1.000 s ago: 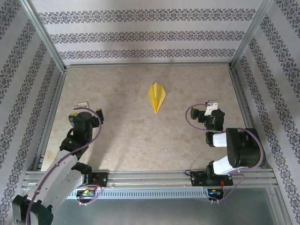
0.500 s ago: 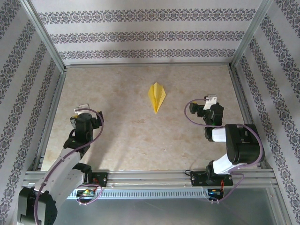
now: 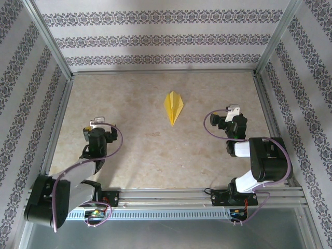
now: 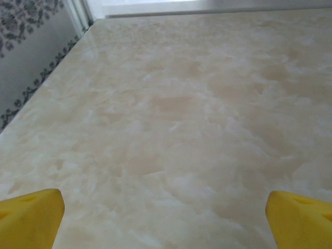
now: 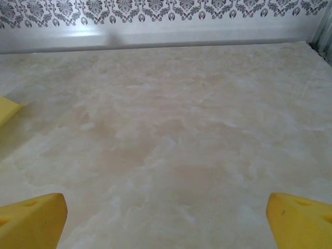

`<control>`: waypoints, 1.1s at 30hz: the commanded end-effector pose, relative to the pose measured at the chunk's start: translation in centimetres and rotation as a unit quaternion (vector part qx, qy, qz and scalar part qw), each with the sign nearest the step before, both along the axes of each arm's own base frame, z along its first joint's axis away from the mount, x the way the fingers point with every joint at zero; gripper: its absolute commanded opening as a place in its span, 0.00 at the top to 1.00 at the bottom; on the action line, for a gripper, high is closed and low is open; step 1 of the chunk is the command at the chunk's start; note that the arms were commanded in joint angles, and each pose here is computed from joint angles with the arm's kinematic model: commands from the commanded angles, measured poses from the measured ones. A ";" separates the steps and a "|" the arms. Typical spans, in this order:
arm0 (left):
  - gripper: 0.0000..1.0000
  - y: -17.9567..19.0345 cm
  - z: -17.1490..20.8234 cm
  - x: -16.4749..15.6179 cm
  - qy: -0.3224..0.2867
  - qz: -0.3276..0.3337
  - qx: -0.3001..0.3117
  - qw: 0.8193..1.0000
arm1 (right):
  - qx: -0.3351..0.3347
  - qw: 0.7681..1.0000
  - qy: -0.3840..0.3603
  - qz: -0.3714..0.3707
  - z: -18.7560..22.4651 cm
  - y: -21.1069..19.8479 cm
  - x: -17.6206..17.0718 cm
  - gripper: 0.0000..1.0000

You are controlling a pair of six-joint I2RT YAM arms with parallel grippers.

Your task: Fold a paper plane with a square sheet of paper (fold left side to right side)

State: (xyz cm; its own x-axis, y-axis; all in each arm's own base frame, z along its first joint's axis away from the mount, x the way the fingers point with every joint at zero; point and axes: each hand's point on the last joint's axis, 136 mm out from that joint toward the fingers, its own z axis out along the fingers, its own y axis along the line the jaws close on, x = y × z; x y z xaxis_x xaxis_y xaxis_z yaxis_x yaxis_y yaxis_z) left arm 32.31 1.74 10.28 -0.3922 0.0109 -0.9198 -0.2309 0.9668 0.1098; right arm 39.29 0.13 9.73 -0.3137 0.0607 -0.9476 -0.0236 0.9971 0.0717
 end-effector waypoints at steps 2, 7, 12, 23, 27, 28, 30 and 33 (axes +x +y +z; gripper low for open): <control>0.00 -1.1 2.5 2.3 -0.069 -0.040 0.016 0.997 | -0.007 1.000 -0.014 0.002 1.0 0.3 0.5 0.02; 0.00 -2.3 2.4 3.9 -0.085 -0.083 0.023 0.993 | -0.007 1.000 -0.014 0.002 1.0 0.3 0.5 0.02; 0.00 -2.6 0.7 5.2 -0.092 -0.103 0.018 0.990 | -0.007 1.000 -0.013 0.002 1.0 0.3 0.5 0.02; 0.00 -0.4 -0.8 7.0 -0.059 -0.066 -0.021 0.996 | -0.008 1.000 -0.014 0.002 1.0 0.3 0.6 0.02; 0.00 0.5 -1.3 7.4 -0.042 -0.053 -0.037 0.997 | -0.008 1.000 -0.013 0.002 1.0 0.3 0.6 0.02; 0.00 0.6 -1.2 7.4 -0.044 -0.050 -0.039 0.997 | -0.008 1.000 -0.012 0.002 0.9 0.3 0.5 0.02; 0.00 0.8 -1.4 7.3 -0.041 -0.045 -0.039 0.997 | -0.008 1.000 -0.013 0.002 1.0 0.3 0.6 0.02; 0.00 1.0 -1.3 7.2 -0.043 -0.039 -0.037 0.998 | -0.008 1.000 -0.013 0.002 1.0 0.3 0.5 0.02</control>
